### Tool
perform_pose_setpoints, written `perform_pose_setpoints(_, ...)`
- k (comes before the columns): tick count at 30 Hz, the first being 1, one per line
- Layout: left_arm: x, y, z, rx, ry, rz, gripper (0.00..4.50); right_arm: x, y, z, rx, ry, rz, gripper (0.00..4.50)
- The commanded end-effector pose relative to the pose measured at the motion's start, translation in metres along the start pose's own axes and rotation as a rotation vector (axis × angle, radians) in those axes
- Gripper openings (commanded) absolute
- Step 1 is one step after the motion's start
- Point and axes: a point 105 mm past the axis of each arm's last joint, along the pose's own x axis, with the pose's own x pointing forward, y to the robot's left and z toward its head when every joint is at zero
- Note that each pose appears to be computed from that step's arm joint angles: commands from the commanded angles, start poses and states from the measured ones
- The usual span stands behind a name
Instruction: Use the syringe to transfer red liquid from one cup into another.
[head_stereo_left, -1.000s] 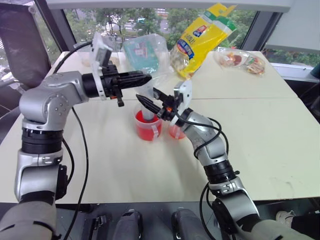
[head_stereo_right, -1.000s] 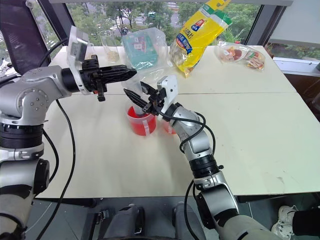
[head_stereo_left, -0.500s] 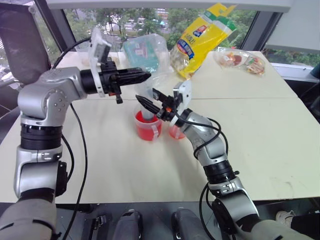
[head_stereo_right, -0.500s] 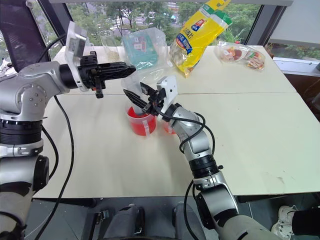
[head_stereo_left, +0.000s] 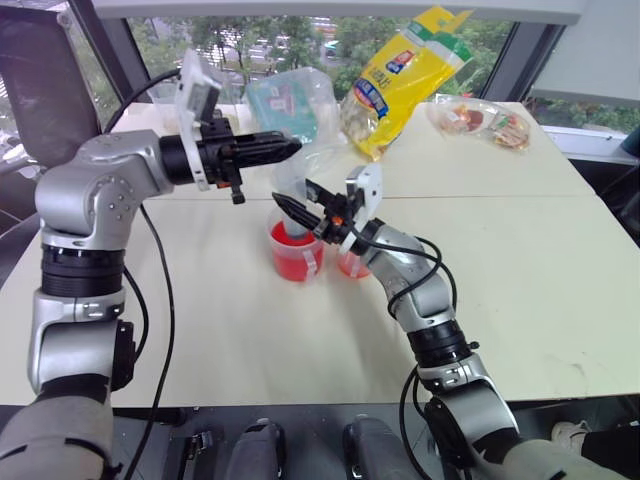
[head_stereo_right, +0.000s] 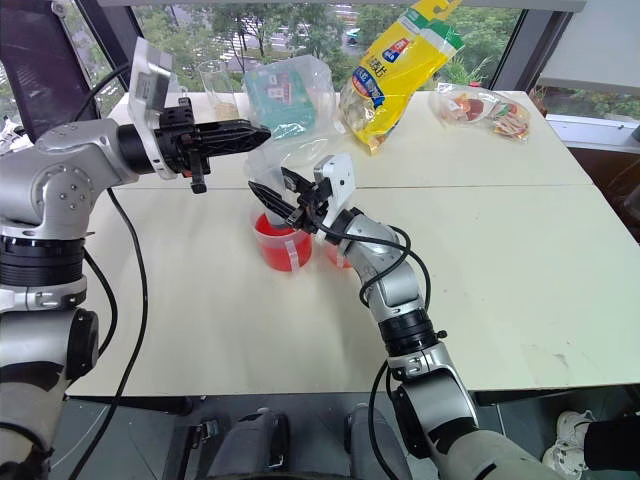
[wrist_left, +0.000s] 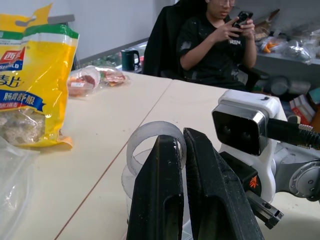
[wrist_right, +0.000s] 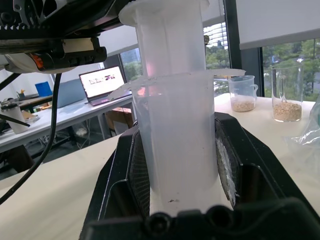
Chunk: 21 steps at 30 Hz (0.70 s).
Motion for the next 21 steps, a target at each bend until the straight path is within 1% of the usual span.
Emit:
perform_pose_setpoints(1, -0.012, 0.003, 0.052, 0.177, -0.116, 0.063, 0.07, 0.001, 0.013, -0.014, 0.002, 0.058, 0.071, 1.43)
perform_pose_setpoints(8, -0.012, 0.001, 0.042, 0.146, -0.105, 0.059, 0.07, 0.004, 0.006, 0.004, -0.022, 0.013, 0.053, 1.43)
perform_pose_setpoints(11, -0.013, 0.002, 0.034, 0.103, -0.104, 0.068, 1.03, 0.006, 0.0, 0.017, -0.035, -0.017, 0.036, 1.43)
perform_pose_setpoints(12, -0.014, 0.001, 0.027, 0.096, -0.082, 0.07, 1.53, 0.007, -0.003, 0.024, -0.042, -0.034, 0.029, 1.43)
perform_pose_setpoints(13, -0.016, 0.0, 0.022, 0.093, -0.065, 0.071, 1.93, 0.007, -0.005, 0.031, -0.048, -0.047, 0.024, 1.43)
perform_pose_setpoints(14, -0.016, 0.0, 0.019, 0.092, -0.053, 0.071, 2.52, 0.008, -0.006, 0.034, -0.05, -0.055, 0.021, 1.43)
perform_pose_setpoints(18, -0.026, -0.003, 0.008, 0.066, -0.025, 0.087, 4.44, 0.006, -0.015, 0.053, -0.073, -0.091, -0.002, 1.43)
perform_pose_setpoints(21, -0.036, -0.004, 0.004, 0.062, -0.004, 0.11, 4.44, 0.004, -0.022, 0.066, -0.083, -0.116, -0.024, 1.43)
